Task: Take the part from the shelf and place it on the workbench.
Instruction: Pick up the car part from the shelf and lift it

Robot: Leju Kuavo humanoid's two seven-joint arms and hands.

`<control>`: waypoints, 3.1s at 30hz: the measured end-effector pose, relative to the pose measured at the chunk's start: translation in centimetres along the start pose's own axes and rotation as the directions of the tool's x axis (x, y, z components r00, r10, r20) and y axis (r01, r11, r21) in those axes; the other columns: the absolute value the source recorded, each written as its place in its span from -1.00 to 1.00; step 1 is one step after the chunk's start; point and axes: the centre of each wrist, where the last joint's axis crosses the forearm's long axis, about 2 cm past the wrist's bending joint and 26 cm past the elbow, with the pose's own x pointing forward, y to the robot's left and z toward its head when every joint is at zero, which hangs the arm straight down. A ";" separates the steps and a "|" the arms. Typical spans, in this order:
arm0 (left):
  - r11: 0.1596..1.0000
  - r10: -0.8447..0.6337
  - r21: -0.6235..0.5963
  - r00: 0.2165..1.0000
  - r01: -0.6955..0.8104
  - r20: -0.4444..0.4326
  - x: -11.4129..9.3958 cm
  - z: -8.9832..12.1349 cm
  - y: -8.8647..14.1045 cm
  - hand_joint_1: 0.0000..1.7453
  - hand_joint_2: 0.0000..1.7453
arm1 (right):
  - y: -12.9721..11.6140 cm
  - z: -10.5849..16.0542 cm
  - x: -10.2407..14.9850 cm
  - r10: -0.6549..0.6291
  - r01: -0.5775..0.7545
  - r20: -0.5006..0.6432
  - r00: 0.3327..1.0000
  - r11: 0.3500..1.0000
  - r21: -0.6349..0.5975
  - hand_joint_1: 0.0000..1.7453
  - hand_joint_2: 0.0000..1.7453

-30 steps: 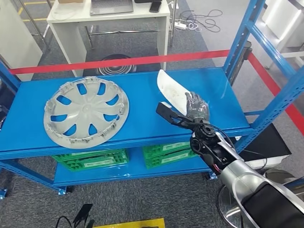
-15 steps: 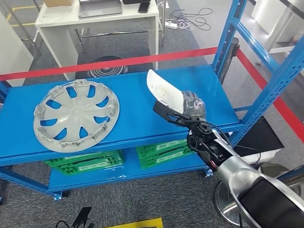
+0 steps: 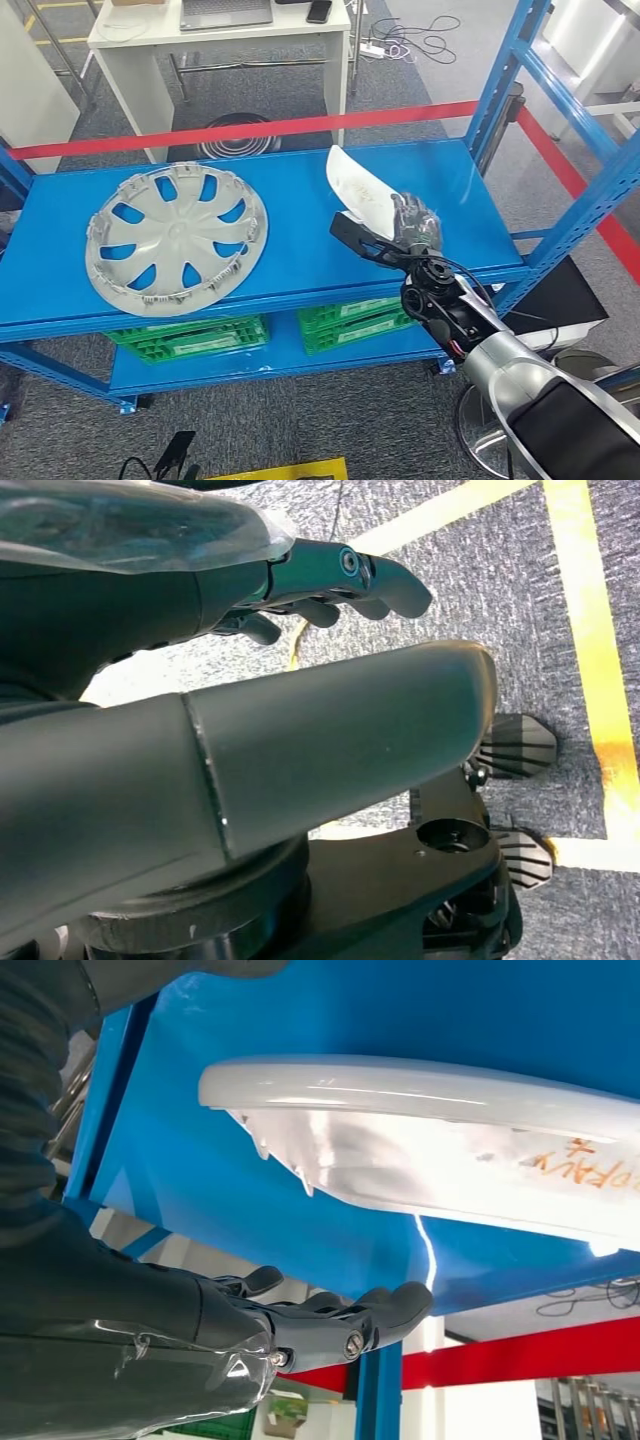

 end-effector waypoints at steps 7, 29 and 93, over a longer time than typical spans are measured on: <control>1.000 0.000 0.000 1.000 0.000 -0.001 0.0 0.0 0.0 -1.00 -1.00 | 0.2 0.1 -0.4 -0.009 0.009 -0.017 1.000 1.000 0.020 -1.00 1.00; 1.000 0.004 -0.002 1.000 -0.004 -0.004 -0.3 0.0 -0.1 -1.00 -1.00 | 0.7 0.4 -2.1 -0.015 0.017 -0.049 0.999 0.999 0.042 0.81 1.00; 0.998 0.057 -0.005 0.998 -0.057 0.036 -0.7 0.0 -0.1 -1.00 1.00 | -4.3 -0.1 2.1 -0.088 0.171 0.245 0.965 0.924 -0.341 1.00 1.00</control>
